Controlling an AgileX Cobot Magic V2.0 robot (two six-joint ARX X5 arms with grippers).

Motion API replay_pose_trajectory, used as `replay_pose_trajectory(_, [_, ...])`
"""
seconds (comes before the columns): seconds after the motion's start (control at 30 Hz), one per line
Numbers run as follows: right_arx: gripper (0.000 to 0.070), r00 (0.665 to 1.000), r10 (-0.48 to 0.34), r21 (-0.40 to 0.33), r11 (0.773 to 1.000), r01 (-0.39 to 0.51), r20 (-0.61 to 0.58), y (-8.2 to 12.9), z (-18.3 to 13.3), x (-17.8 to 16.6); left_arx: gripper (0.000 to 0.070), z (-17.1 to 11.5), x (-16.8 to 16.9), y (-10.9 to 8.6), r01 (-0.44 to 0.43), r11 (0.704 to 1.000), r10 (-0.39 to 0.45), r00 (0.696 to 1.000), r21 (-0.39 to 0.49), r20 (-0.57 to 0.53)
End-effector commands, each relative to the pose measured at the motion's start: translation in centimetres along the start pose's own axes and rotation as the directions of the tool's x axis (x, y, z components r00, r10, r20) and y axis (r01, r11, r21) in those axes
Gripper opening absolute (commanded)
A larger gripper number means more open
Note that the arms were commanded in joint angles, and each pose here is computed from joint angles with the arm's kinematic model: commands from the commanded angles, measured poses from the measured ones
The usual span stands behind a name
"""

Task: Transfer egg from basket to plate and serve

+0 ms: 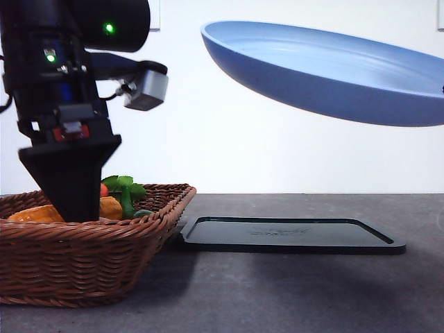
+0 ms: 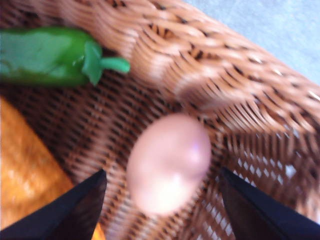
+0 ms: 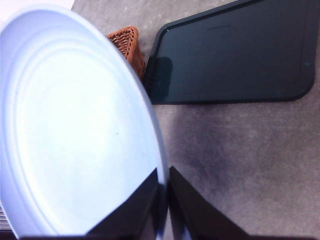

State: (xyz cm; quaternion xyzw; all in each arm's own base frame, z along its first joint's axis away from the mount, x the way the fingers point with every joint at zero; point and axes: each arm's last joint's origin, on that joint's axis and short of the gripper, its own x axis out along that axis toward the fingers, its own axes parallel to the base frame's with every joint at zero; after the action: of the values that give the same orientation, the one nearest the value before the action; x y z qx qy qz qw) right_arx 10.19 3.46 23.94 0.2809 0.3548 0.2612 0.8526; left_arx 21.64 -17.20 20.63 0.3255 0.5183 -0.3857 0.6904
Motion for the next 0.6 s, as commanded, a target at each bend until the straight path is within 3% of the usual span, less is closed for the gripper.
replay_pose_trajectory(0.0, [0.0,1.0,0.017,-0.005,1.0,-0.017,0.022,0.52,0.48,-0.34,0.0462,0.79,0.24,0.02,-0.002,1.0,0.002,1.0,0.028,0.013])
replay_pose_trajectory(0.3, [0.0,1.0,0.017,-0.004,1.0,-0.017,0.021,0.52,0.47,-0.34,0.0445,0.93,1.22,0.13,0.009,1.0,-0.009,1.0,0.027,-0.013])
replay_pose_trajectory(0.57, [0.0,1.0,0.017,-0.004,1.0,-0.017,0.021,0.52,0.47,-0.34,0.0253,0.8,1.22,0.08,0.015,1.0,-0.014,1.0,0.025,-0.027])
